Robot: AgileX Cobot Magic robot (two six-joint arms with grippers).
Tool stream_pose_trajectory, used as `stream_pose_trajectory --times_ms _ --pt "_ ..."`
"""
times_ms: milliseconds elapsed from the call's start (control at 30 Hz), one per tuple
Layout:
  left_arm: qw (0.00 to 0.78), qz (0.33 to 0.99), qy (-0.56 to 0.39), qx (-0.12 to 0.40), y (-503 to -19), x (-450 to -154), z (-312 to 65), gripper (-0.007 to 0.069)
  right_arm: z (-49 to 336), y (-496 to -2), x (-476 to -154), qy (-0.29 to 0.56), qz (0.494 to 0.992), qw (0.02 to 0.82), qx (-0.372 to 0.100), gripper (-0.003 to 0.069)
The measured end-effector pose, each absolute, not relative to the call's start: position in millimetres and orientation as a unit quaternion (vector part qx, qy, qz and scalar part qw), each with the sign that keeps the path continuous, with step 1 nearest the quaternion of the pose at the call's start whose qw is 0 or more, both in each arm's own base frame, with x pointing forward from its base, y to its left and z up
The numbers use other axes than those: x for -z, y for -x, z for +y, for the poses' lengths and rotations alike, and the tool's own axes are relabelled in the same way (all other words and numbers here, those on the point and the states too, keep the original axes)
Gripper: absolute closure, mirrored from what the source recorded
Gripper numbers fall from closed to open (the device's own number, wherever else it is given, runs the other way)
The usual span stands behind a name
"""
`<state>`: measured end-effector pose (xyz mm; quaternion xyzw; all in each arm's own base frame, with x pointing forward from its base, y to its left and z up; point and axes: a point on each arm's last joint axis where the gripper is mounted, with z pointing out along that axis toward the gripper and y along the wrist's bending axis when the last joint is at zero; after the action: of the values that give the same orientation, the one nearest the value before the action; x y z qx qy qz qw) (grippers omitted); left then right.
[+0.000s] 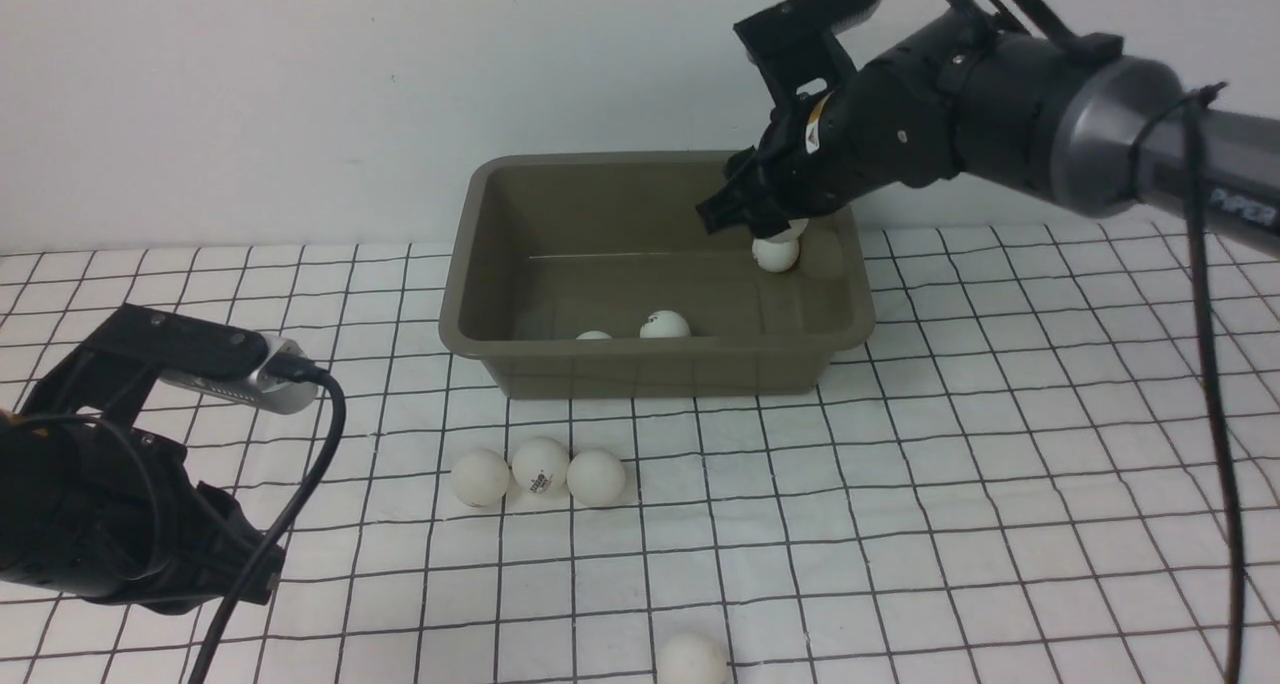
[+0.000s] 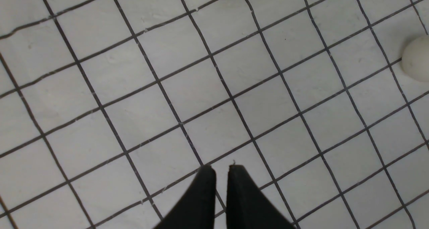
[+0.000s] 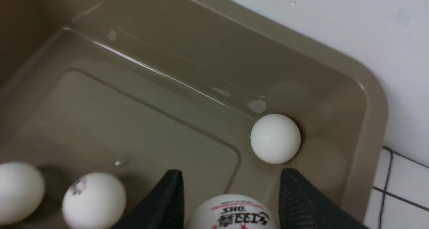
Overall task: Put the table tennis balls into the box on the white checkered tablecloth.
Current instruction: 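Release the ping pong ball into the bin and lift the gripper away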
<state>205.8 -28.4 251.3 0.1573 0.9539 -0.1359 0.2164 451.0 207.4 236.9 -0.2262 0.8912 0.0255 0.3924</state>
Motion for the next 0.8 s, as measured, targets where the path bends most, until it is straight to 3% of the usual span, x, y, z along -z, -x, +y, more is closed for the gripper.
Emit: stream_pose_trajectory --times_ms 133,300,433,567,800 --pt "0.226 0.948 -0.161 0.155 -206.5 -253.1 -32.6 0.0584 217.2 -467.5 -218.0 0.229 0.893 0.385 -0.046 0.0323" --pt "0.260 0.916 -0.232 0.198 -206.6 -258.9 -57.6 0.0556 230.4 -482.5 -211.9 0.228 0.888 0.392 -0.081 0.0320" --pt "0.276 0.891 -0.296 0.205 -207.3 -257.9 -77.3 0.0515 234.5 -487.4 -208.0 0.221 0.890 0.387 -0.093 0.0268" --pt "0.253 0.877 -0.351 0.208 -212.9 -241.8 -97.6 0.0406 234.9 -486.4 -208.3 0.221 0.898 0.369 -0.094 0.0232" --pt "0.203 0.865 -0.403 0.219 -214.7 -216.4 -121.1 0.0207 233.7 -481.9 -234.5 0.245 0.907 0.331 -0.084 0.0235"
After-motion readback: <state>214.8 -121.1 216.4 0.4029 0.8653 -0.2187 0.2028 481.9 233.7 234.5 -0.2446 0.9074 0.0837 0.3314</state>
